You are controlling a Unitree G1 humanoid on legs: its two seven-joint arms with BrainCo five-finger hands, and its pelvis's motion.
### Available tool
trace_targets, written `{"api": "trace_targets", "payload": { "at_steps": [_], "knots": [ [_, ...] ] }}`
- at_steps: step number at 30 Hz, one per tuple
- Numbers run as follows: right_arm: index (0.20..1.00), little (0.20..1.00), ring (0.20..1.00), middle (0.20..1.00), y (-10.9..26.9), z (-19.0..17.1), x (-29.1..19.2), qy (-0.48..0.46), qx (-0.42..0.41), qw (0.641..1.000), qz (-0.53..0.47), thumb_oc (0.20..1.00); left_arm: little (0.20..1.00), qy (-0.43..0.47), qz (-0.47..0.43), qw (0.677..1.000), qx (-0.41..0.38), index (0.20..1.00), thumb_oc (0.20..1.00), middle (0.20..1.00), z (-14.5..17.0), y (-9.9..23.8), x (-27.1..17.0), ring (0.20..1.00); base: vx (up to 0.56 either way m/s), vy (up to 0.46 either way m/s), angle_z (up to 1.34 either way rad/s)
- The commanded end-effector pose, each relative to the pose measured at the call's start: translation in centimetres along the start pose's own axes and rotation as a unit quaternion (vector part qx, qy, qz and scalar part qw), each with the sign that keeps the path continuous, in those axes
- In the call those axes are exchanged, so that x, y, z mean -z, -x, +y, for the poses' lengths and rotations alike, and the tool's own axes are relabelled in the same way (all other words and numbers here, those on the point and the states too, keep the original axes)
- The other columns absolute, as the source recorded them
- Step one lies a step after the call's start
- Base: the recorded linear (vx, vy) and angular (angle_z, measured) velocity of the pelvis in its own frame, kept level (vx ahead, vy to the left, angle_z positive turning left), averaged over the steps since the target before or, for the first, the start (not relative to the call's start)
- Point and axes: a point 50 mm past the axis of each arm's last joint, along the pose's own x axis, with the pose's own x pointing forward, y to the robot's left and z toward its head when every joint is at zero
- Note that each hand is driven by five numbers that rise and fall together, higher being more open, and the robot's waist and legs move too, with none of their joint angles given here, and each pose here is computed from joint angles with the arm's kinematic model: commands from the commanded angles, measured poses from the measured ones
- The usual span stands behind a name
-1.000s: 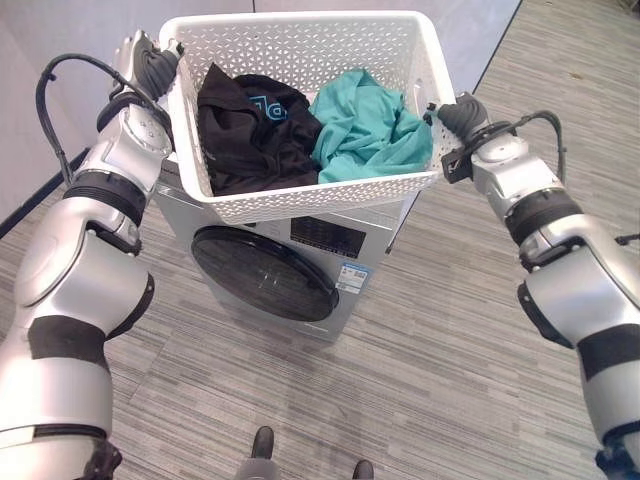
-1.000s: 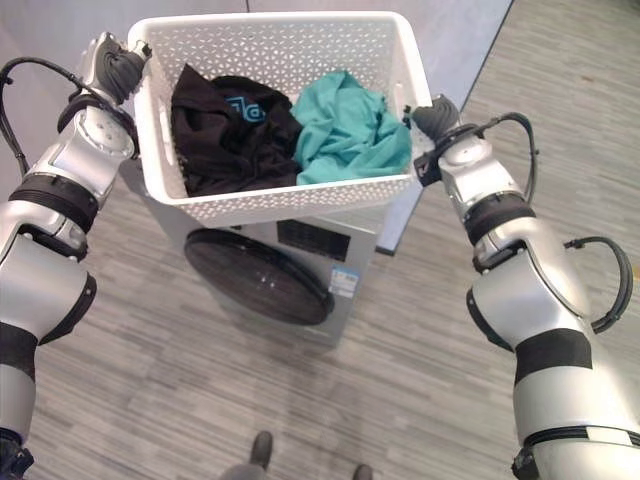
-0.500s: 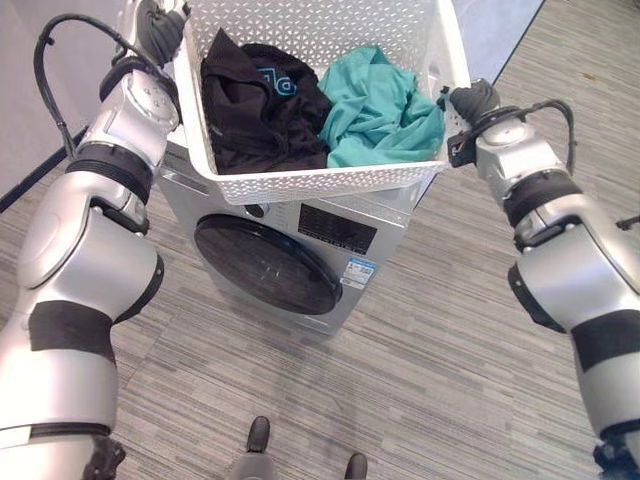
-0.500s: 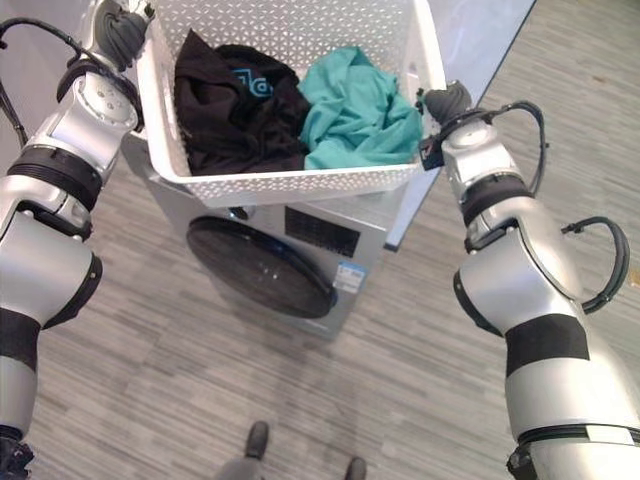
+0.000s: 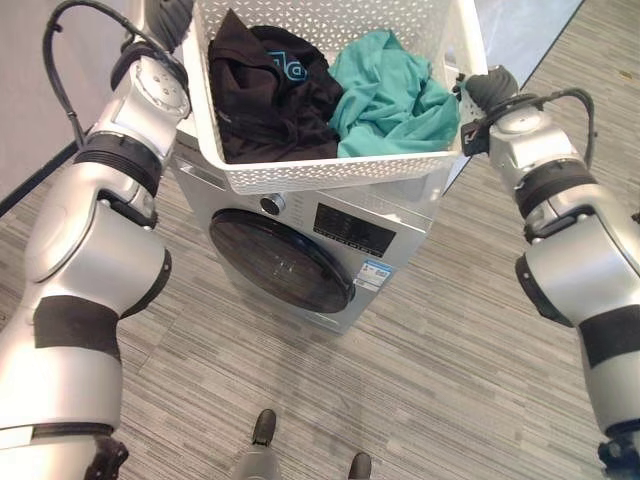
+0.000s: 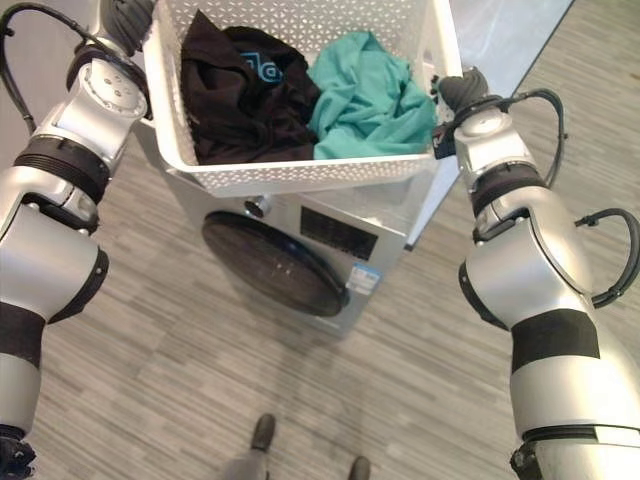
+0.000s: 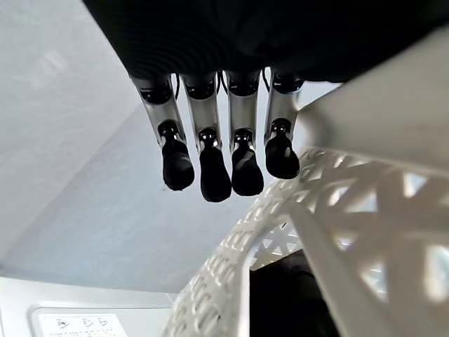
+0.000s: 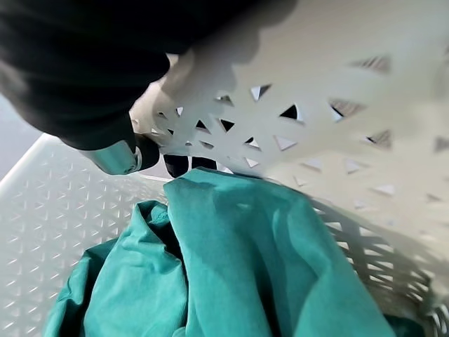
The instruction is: Grab the laundry basket,head to the washer,open it,put in the laundry and shut it.
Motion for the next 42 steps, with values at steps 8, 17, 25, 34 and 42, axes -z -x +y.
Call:
{"api": "trace_targets", "payload": {
  "at_steps": [8, 17, 25, 34, 42],
  "knots": [
    [0.200, 0.200, 0.200, 0.200, 0.6, 1.0, -6.1, -0.054, -0.011, 0.995, -0.080, 0.200, 0.200, 0.032, -0.064, 0.995, 0.066, 0.200, 0.200, 0.200, -3.6, 0.5, -6.2, 0.200, 0.28, -0.108, 0.73],
    [0.200, 0.200, 0.200, 0.200, 0.2, 0.5, -3.7, -0.055, -0.001, 0.997, -0.054, 0.200, 0.200, 0.025, -0.056, 0.997, 0.050, 0.200, 0.200, 0.200, -2.3, 0.1, -5.0, 0.200, 0.14, 0.107, -0.04],
    [0.200, 0.200, 0.200, 0.200, 0.1, 1.8, -1.4, -0.017, -0.028, 0.999, -0.016, 0.200, 0.200, 0.004, -0.022, 0.996, 0.084, 0.200, 0.200, 0.200, -4.3, 1.0, -1.9, 0.200, 0.21, 0.370, -0.43],
    [1.000, 1.000, 1.000, 1.000, 0.2, 2.3, -0.9, 0.017, -0.034, 0.999, 0.010, 1.000, 1.000, 0.014, 0.002, 0.994, 0.106, 1.000, 1.000, 1.000, -5.2, 1.4, -1.1, 1.000, 0.05, 0.064, -0.20],
    [1.000, 1.000, 1.000, 1.000, 0.2, 2.1, -1.6, 0.049, -0.039, 0.998, 0.018, 1.000, 1.000, -0.043, 0.052, 0.990, 0.124, 1.000, 1.000, 1.000, -5.8, 1.8, 0.7, 1.000, 0.01, 0.007, -0.02]
  ]
}}
